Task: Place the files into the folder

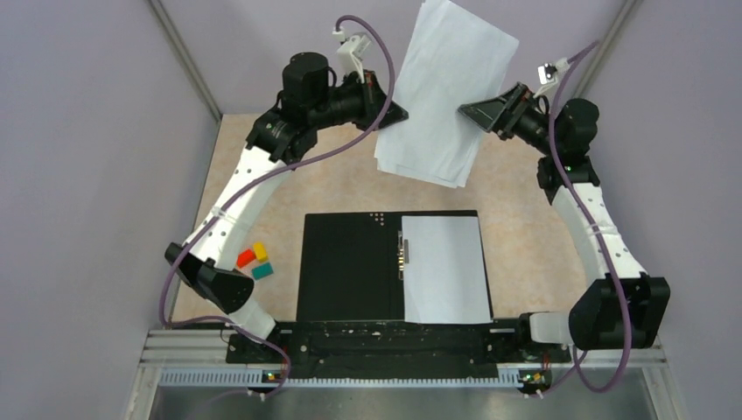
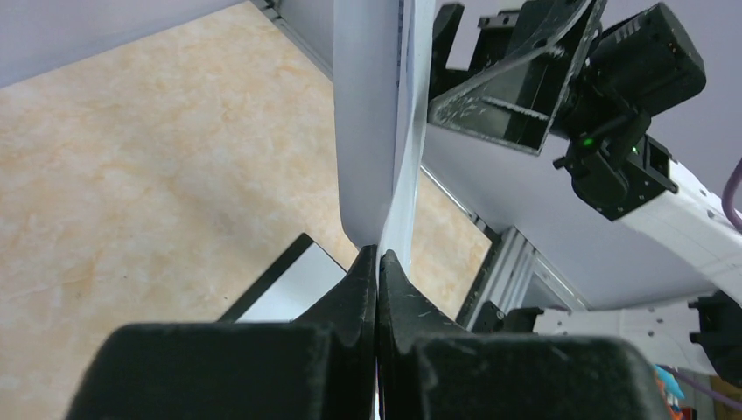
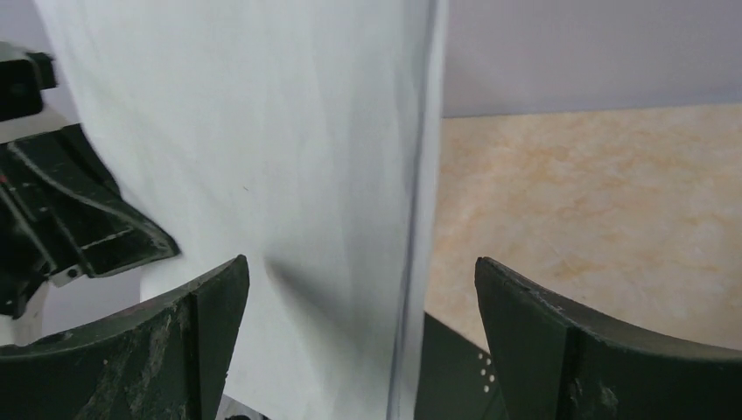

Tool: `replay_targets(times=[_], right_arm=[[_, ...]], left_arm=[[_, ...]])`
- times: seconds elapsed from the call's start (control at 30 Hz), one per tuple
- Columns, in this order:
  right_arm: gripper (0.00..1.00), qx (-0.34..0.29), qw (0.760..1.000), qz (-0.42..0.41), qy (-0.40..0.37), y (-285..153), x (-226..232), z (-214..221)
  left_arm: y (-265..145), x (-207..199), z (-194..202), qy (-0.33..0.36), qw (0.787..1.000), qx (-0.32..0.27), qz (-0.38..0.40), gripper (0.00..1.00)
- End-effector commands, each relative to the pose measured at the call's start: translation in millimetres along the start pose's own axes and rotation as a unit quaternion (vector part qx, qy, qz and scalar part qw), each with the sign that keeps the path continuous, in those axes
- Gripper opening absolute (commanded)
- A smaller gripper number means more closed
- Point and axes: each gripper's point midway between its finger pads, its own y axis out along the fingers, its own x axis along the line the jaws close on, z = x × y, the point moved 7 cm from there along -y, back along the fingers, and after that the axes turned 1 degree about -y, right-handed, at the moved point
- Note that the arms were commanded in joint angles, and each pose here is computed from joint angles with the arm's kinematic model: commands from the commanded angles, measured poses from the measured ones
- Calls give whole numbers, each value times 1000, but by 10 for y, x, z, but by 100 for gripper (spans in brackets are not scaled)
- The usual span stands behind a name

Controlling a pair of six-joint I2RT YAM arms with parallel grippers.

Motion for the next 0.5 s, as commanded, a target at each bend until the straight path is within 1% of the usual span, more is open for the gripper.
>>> replay_targets(times=[0.0,0.1,0.17,0.23,0.27,0.37,0.4,0.47], right_arm=[[99,-39,992,-107,-55,-208,553,-154],[98,-44,988,-133,-68,-278,719,-155],[95,-46,986,-141,-75,-321,801,-137],[88,-48,984,-147,-82,-360,873,-123],[83,-48,984,-150,-85,-371,901,-114],[55,-43,982,-155,-94,-378,975,-102],[39,-43,982,-155,-97,-383,994,-111],[17,-41,981,-155,-106,-386,1031,-131]], left_arm=[[-258,-215,38,27,999,-3,36,0],[-373,-280,55,31,999,-10,40,0],[-421,-290,67,30,999,-17,35,0],[-444,-286,78,24,999,-22,29,0],[-462,-304,73,21,999,-27,30,0],[-515,-352,71,14,998,-42,39,0],[-537,-366,79,14,998,-46,42,0],[-572,-367,145,14,998,-47,47,0]])
